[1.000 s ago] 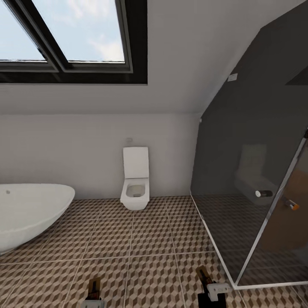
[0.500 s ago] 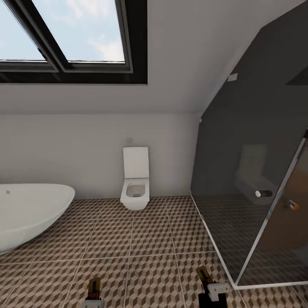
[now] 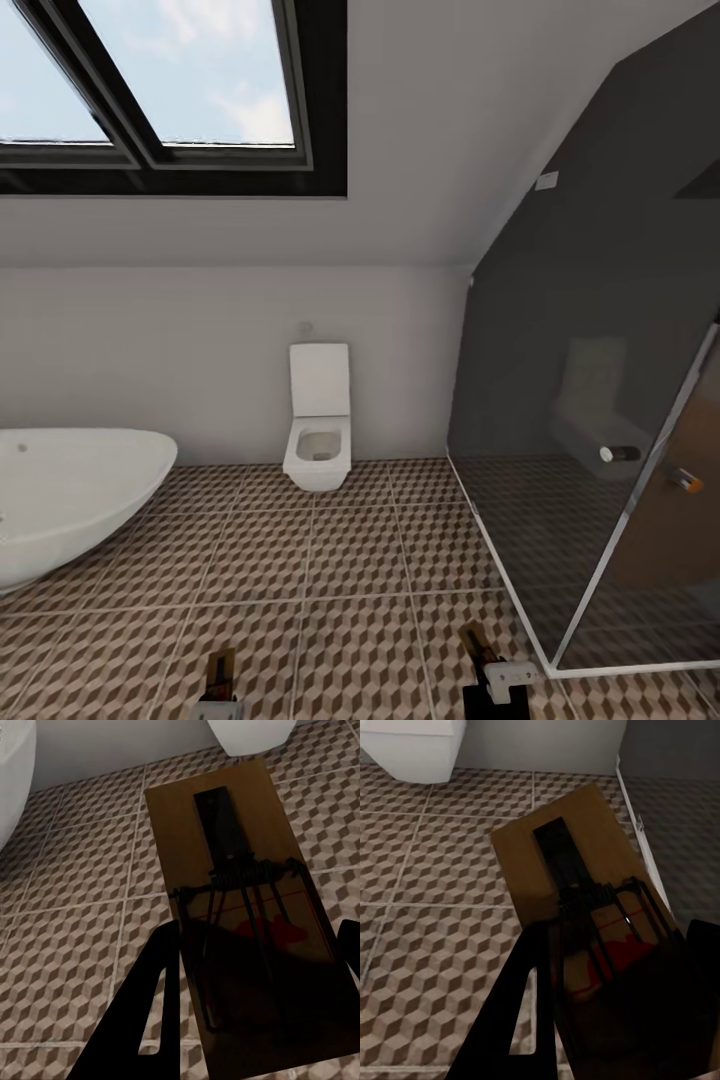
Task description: Take the four mousetraps from the cabinet in the bathroom and place them on the bathroom floor. Make sure all four end up on the same floor surface, and ensure that at least two of them are either under or directly next to the same bathroom sink.
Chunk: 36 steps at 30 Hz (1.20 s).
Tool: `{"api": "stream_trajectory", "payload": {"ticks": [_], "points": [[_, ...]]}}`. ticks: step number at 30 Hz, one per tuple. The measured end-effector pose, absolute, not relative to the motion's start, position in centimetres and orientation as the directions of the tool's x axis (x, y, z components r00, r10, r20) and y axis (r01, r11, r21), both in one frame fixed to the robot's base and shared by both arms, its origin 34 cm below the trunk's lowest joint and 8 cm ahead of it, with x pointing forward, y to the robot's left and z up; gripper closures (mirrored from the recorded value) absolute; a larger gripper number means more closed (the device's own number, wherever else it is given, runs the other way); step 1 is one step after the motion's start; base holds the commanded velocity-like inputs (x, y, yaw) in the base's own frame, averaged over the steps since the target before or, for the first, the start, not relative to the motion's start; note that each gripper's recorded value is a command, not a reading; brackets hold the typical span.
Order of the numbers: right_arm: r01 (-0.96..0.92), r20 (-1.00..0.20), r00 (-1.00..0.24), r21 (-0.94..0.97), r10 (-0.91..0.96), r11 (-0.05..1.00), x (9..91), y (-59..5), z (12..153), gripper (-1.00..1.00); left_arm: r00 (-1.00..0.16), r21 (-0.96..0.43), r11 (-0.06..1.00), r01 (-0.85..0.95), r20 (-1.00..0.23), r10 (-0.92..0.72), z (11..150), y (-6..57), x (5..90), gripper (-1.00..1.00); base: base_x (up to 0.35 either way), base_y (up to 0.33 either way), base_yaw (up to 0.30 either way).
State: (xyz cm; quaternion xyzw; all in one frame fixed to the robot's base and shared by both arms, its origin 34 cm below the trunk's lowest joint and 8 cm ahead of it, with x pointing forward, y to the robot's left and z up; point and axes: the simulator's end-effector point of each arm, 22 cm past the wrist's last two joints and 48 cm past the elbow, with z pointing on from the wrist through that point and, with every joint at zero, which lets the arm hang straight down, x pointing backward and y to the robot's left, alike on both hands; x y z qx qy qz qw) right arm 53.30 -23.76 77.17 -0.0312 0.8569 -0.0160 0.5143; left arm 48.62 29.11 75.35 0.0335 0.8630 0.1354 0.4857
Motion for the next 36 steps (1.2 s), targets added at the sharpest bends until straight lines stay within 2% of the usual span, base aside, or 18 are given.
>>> {"api": "stream_trajectory", "payload": {"ticks": [8, 18, 27, 36], "points": [[-0.037, -0.88, -0.469, -0.059, -0.07, 0.998, 53.3, -23.7, 77.2, 1.0, -0.526, 0.266, 0.961, -0.073, -0.829, 0.19, 75.4, 29.1, 48.6, 1.0, 0.005, 0.022, 0.123], [-0.036, -0.88, -0.469, -0.062, -0.071, 0.997, 53.3, -24.0, 77.2, 1.0, -0.525, 0.266, 0.961, -0.072, -0.83, 0.19, 75.4, 29.1, 48.6, 1.0, 0.16, 0.178, 0.01], [-0.039, -0.881, -0.468, -0.059, -0.071, 0.997, 53.4, -23.7, 77.2, 1.0, -0.527, 0.261, 0.962, -0.08, -0.831, 0.182, 75.4, 28.9, 48.7, 1.0, 0.023, 0.022, 0.0], [0.02, -0.863, -0.502, -0.068, -0.049, 0.997, 58.2, -22.0, 79.6, 1.0, -0.743, 0.238, 0.971, 0.04, -0.642, 0.188, 71.4, 24.5, 47.5, 1.0, 0.0, 0.0, 0.0]]}}
